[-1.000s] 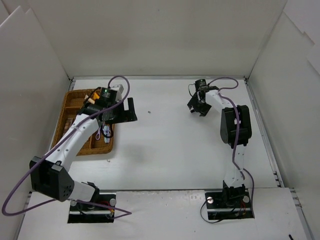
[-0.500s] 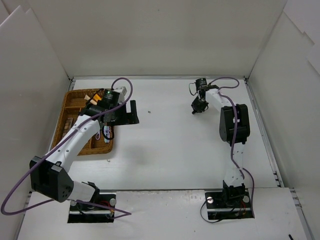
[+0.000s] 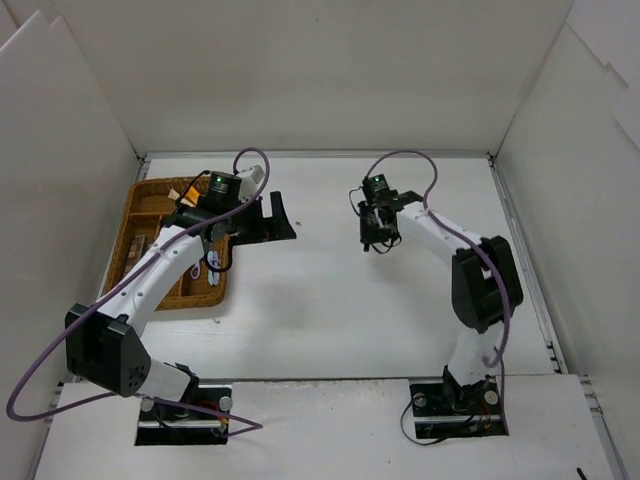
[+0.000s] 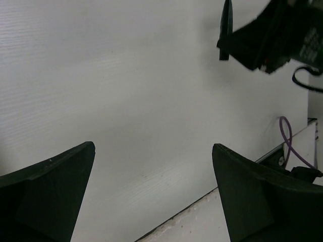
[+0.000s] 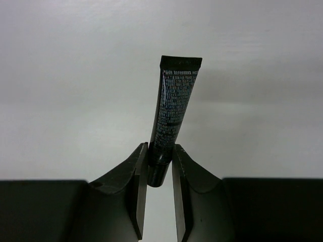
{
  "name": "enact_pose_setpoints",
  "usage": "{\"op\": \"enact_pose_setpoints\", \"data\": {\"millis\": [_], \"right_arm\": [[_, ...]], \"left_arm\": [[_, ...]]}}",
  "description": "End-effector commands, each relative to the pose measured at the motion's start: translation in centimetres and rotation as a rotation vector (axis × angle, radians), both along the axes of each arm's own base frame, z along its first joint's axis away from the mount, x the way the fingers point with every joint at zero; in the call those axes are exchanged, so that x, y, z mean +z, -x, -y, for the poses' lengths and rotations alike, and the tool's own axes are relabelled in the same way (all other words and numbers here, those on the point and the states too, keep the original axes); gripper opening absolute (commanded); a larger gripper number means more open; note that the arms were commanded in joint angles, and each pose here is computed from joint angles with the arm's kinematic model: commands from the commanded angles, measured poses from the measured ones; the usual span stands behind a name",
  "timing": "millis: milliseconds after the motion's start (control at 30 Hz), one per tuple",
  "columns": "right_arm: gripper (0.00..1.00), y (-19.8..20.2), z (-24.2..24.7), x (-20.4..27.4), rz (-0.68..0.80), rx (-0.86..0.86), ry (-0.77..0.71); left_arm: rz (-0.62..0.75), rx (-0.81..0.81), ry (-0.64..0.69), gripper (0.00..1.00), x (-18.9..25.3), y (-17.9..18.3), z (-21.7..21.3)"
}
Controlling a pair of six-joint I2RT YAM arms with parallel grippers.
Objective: Organize the makeup
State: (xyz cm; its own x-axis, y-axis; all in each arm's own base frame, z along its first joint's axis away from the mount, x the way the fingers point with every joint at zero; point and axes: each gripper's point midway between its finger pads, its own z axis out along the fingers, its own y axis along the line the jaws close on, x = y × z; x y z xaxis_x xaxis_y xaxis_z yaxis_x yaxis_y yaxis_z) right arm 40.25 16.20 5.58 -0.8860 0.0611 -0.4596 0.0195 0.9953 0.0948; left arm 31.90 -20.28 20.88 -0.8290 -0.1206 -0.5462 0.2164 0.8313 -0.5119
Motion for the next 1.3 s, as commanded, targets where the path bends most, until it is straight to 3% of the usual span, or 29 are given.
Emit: {"op": "enact_pose_setpoints", "data": {"millis": [0, 233, 367, 667, 833, 1033, 1133, 1167, 1233, 1267], "right_arm": [[0.00, 2.3, -2.4, 7.8, 0.230, 0.265, -0.058], [0.00, 8.7, -5.1, 12.9, 0.384, 0.469, -0.147], [0.00, 10.4, -6.0, 14.0, 0.420, 0.527, -0.164], [0.00, 11.6, -7.0, 14.9, 0.446, 0.561, -0.173], [0.00, 11.7, -7.5, 15.3, 0.461, 0.573, -0.173], [0.01, 11.8, -8.3, 15.7, 0.470, 0.595, -0.182], [0.01, 11.8, -8.6, 15.6, 0.470, 0.604, -0.180], [0.01, 11.9, -8.7, 15.7, 0.472, 0.608, -0.180], [0.02, 11.8, -8.7, 15.6, 0.472, 0.612, -0.177], [0.02, 11.8, -8.8, 15.7, 0.475, 0.614, -0.178]], "left_arm": [[0.088, -0.051, 0.171, 0.96, 4.8, -1.3, 3.2], [0.054, -0.120, 0.310, 0.95, 6.6, -0.6, 7.0], [0.048, -0.163, 0.367, 0.94, 7.8, 0.1, 9.2], [0.024, -0.178, 0.395, 0.90, 8.5, 0.9, 13.0], [0.002, -0.144, 0.367, 0.81, 7.3, 0.5, 14.2], [-0.008, -0.105, 0.348, 0.65, 6.0, -0.5, 15.6], [-0.001, -0.120, 0.369, 0.49, 6.4, -0.6, 16.4], [-0.001, -0.120, 0.369, 0.37, 6.4, -0.6, 16.5], [-0.010, -0.133, 0.372, 0.26, 6.3, -0.4, 17.0], [-0.021, -0.134, 0.370, 0.14, 6.0, -0.4, 17.1]]}}
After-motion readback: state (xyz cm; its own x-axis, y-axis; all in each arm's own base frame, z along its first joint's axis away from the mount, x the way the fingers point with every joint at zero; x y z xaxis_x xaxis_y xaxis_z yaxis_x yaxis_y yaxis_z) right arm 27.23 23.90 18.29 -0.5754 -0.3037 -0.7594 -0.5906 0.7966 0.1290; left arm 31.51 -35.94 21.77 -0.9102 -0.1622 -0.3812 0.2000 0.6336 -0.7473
